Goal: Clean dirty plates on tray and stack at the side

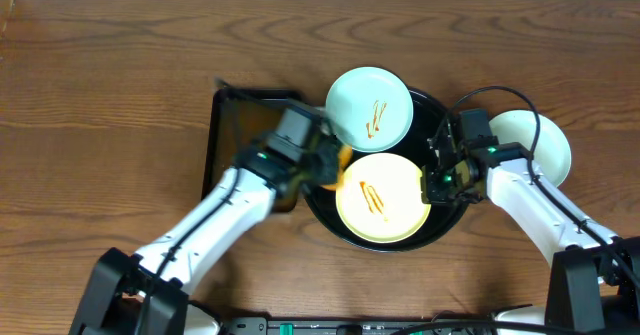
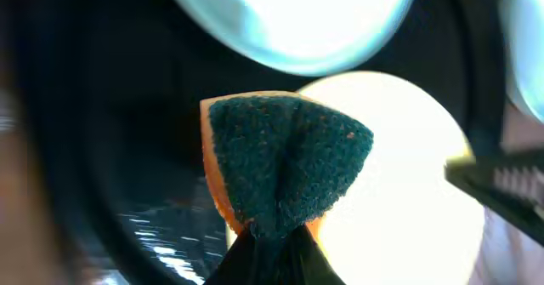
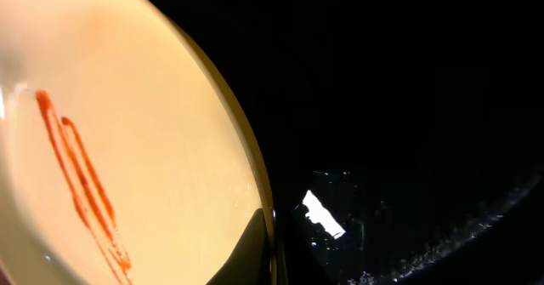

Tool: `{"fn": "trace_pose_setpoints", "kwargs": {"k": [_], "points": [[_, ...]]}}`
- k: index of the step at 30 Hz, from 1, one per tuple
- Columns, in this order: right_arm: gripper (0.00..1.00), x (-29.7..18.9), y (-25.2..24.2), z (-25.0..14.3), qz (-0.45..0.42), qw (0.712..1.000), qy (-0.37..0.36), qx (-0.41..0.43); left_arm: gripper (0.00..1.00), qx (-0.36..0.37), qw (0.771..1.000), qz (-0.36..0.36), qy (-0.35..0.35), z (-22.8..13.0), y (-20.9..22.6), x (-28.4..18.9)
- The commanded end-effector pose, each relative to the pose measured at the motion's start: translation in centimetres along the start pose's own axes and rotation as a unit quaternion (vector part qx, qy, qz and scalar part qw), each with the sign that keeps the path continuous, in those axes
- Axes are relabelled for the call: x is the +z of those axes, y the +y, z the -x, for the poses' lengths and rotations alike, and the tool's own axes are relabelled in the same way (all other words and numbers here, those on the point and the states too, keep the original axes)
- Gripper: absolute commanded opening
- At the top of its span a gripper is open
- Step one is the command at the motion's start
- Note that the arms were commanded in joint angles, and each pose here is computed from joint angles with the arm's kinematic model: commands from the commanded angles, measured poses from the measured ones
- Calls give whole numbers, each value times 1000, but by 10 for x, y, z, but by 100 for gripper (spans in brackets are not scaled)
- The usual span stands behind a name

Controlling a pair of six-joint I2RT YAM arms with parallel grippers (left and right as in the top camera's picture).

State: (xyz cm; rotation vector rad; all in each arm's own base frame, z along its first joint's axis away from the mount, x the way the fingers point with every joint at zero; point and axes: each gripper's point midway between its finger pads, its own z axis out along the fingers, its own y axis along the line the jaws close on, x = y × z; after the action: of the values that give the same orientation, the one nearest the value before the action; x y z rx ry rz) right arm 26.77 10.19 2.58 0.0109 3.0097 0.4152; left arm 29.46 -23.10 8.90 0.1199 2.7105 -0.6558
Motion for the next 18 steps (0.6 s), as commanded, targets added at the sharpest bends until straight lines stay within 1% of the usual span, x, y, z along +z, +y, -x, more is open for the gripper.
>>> {"fn": "trace_pose_setpoints", "kwargs": {"k": [1, 3, 6, 8, 11, 14, 17, 18], "points": [[1, -2, 3, 3, -11, 1000, -9, 9, 7, 16, 999, -32, 31, -25, -41, 20], [1, -2, 5, 2, -12, 1000, -9, 6, 7, 21, 998, -43, 49, -43, -60, 37], [1, -2, 5, 2, -12, 1000, -9, 10, 8, 11, 996, -49, 70, -65, -76, 55], [1, -2, 5, 2, -12, 1000, -8, 11, 7, -2, 995, -50, 83, -78, -84, 66], [1, -2, 5, 2, -12, 1000, -8, 11, 7, -3, 994, -46, 101, -95, -88, 77], [1, -2, 4, 1, -13, 1000, -6, 12, 7, -1, 994, -37, 105, -99, -85, 81], [1, -2, 4, -1, -13, 1000, -3, 12, 8, -2, 998, 23, 62, -85, -61, 86], [1, -2, 4, -2, -14, 1000, 0, 13, 8, -4, 998, 57, 35, -74, -47, 86]]}}
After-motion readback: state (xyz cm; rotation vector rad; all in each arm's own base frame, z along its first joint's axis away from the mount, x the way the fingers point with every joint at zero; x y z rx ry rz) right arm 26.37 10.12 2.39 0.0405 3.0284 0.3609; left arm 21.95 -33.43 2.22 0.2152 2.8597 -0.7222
